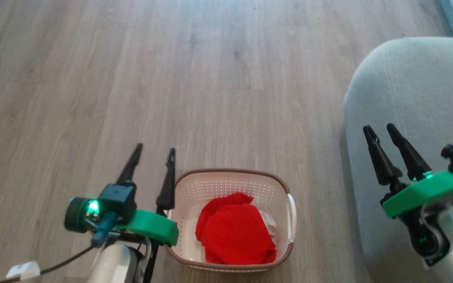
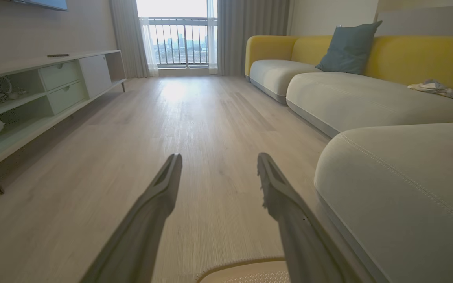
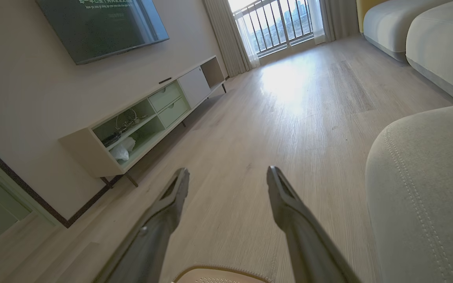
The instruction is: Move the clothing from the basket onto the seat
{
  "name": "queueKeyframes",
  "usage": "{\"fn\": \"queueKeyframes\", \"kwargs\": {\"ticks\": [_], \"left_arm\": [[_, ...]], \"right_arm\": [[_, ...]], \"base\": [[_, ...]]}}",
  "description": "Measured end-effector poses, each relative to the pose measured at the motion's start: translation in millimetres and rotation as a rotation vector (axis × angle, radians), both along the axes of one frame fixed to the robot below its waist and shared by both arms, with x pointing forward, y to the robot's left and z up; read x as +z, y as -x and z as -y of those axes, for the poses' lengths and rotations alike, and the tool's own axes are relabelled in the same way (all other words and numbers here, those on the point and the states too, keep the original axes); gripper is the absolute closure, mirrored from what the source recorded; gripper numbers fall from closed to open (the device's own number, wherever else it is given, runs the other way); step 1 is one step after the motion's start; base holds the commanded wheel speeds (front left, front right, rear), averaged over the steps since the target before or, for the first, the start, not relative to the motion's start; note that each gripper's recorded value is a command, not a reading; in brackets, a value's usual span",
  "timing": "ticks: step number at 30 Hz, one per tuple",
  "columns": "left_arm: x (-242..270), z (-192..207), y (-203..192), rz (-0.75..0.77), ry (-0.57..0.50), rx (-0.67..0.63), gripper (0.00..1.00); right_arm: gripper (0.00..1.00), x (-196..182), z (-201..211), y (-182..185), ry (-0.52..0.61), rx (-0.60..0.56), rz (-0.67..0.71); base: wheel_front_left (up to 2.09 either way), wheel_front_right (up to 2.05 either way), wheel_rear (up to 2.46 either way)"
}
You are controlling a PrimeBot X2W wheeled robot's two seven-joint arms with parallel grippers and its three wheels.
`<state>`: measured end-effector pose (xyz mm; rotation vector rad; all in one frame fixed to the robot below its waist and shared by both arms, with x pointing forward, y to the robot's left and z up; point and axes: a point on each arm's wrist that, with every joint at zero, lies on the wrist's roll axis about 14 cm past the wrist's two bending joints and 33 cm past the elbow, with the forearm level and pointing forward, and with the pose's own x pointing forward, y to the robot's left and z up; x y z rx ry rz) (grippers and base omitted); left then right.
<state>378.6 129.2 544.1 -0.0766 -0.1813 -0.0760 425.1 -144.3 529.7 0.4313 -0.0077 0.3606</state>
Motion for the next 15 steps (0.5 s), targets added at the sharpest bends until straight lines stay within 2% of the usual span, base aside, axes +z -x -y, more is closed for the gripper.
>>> {"fn": "queueKeyframes", "kwargs": {"ticks": [5,15], "left_arm": [[5,-24,7,0.014,0.006,0.096,0.0],[-6,-30,15,-0.018,0.006,0.117,0.0]], "right_arm": [[0.0,-1,-17,8,0.03,0.006,0.042],[0.0,-13,-14,19,0.057,-0.059,0.04]], "base": [[0.0,0.0,0.0],[0.0,0.0,0.0]]}}
